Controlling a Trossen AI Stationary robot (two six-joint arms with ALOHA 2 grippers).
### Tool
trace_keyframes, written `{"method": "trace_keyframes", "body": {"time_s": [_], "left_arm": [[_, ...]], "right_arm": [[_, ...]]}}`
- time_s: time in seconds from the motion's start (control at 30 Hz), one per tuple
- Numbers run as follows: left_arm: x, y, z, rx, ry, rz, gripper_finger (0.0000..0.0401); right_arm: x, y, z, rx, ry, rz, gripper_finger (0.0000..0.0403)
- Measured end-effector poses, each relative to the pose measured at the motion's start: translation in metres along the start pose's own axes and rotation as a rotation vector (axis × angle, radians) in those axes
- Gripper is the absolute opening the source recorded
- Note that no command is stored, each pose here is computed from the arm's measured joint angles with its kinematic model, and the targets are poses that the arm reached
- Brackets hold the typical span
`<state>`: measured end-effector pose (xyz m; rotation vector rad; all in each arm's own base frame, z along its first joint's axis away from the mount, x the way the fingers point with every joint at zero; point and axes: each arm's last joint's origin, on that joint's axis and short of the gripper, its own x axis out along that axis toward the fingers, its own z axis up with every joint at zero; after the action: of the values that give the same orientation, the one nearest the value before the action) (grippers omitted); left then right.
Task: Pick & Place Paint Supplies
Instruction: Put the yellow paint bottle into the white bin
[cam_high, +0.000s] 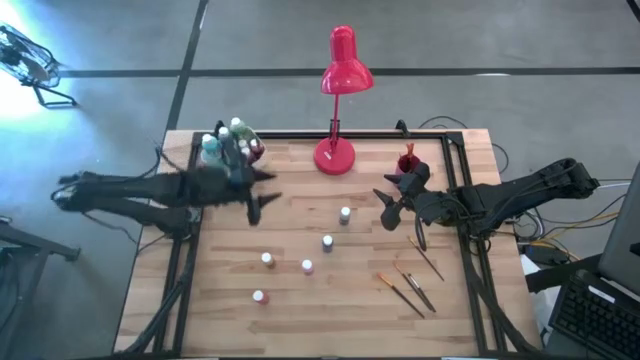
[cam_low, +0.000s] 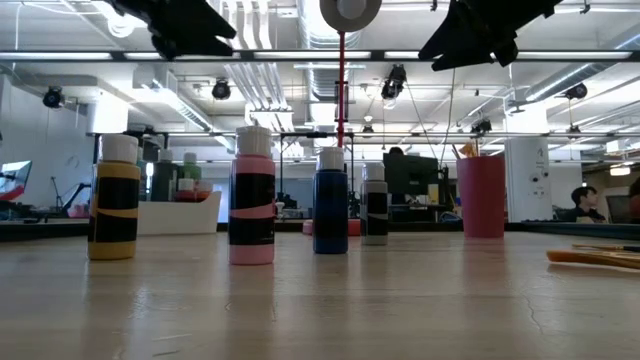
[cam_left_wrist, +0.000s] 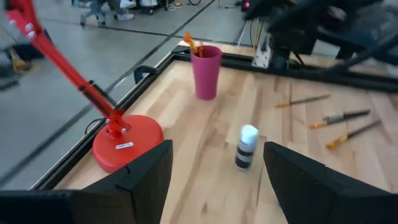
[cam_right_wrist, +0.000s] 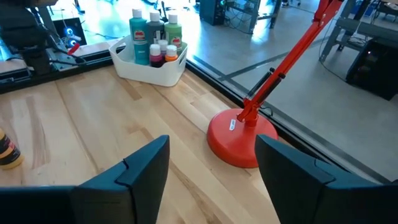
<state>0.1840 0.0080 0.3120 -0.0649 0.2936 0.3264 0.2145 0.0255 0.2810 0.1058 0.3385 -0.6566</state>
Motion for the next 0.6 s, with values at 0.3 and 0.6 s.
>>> {"method": "trace_keyframes", "body": {"time_s": [0.3,0.6], "left_arm": [[-0.019,-0.065,-0.018,0.103,-0.029,0.090,0.0257],[-0.027,-0.077,-0.026,0.066,0.014,-0.008,0.0257]], "right_arm": [[0.000,0.000,0.000,0.001,0.000,0.000,0.0258],[0.009,0.017,0.001,0.019,-0.003,0.175,0.0279]]}}
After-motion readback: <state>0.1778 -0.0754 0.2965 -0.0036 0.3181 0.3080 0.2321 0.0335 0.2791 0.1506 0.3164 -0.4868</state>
